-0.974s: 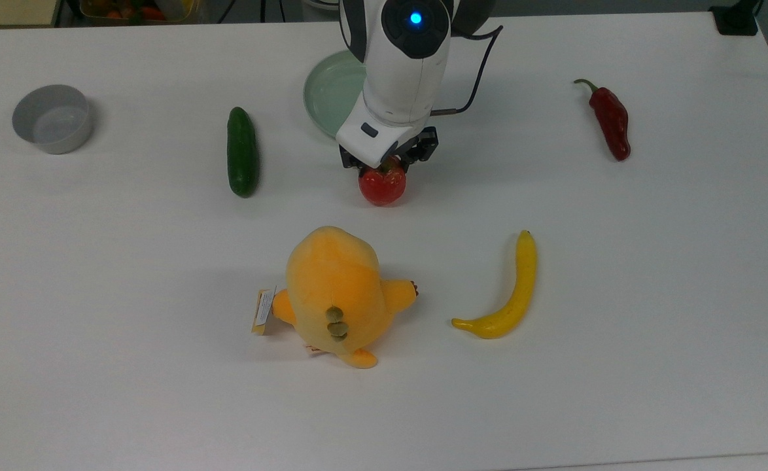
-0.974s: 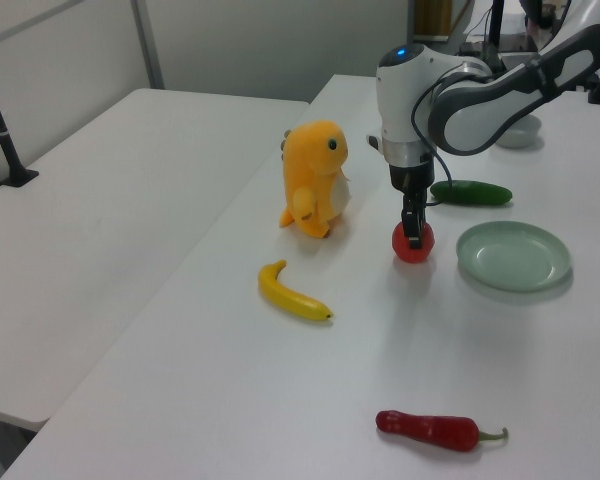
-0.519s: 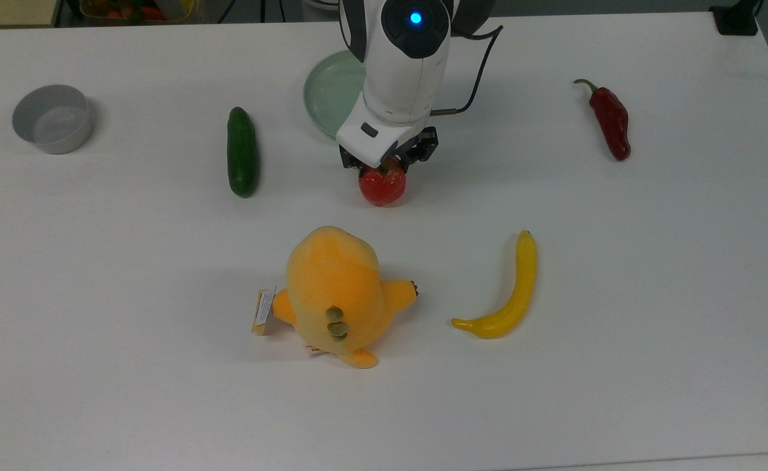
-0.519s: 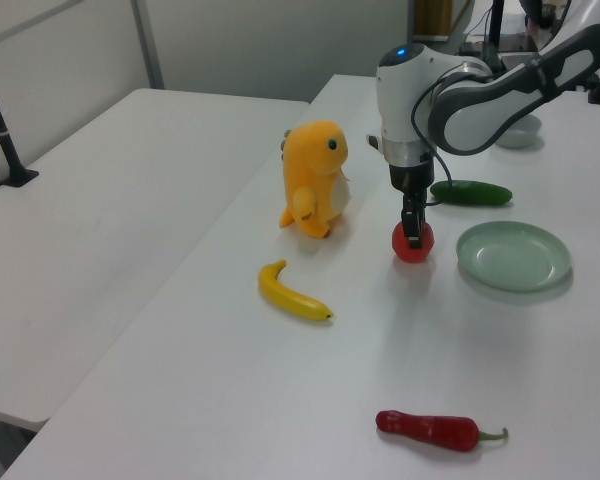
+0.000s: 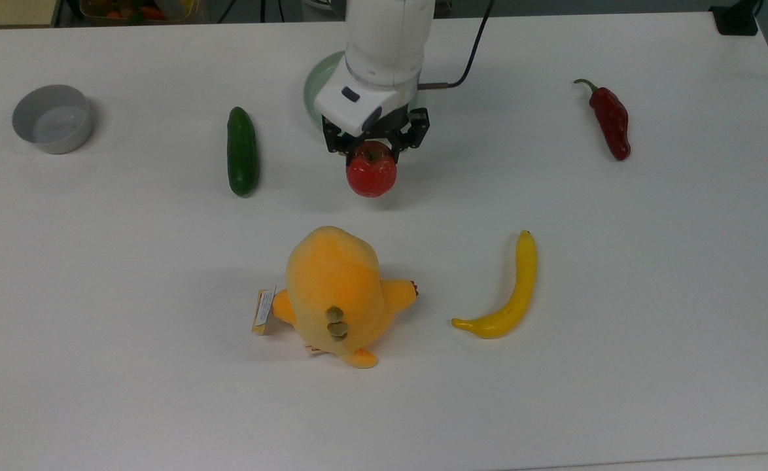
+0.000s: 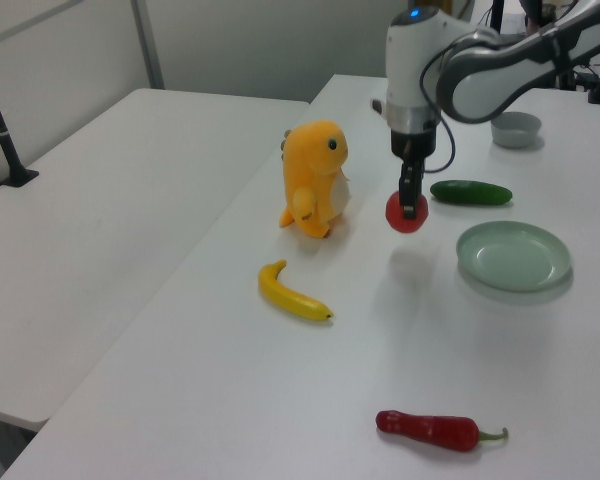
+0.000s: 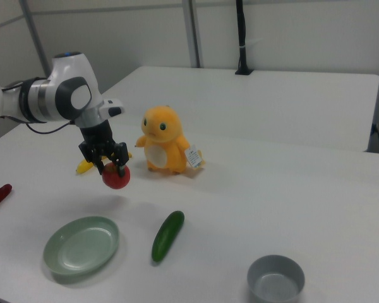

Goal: Put the red apple in the bowl
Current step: 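Carry the red apple over to the small grey metal bowl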

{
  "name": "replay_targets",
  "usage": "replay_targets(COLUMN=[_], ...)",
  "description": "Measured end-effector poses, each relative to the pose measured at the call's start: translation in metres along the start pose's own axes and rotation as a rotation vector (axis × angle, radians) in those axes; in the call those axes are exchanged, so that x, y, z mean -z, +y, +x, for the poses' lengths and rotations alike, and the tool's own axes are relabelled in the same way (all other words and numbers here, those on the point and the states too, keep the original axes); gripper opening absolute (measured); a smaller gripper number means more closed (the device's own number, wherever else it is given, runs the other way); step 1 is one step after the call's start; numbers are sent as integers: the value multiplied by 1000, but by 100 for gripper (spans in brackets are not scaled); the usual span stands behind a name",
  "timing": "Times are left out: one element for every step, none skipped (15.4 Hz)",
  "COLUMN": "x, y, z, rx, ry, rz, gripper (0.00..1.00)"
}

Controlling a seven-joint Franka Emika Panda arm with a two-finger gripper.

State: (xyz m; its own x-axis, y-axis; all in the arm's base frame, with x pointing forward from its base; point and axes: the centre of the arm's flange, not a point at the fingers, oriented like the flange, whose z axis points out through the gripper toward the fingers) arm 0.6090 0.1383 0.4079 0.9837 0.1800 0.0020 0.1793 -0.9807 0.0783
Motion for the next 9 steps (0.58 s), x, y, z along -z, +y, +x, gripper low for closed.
replay_targets(x=[9, 20, 26, 33, 41, 50, 55, 60, 66], y=[4, 9, 12, 15, 18, 21, 21, 23, 28], z=[-2, -6, -9, -13, -18, -26, -31, -36, -40], rx=[-7, -15, -19, -24, -28, -32, -33, -37, -46], ry=[13, 29, 38, 47, 56, 57, 50, 44, 43], rz=[-1, -2, -3, -4, -5, -9, -11, -13, -15], gripper=[67, 67, 67, 67, 67, 67, 67, 67, 67])
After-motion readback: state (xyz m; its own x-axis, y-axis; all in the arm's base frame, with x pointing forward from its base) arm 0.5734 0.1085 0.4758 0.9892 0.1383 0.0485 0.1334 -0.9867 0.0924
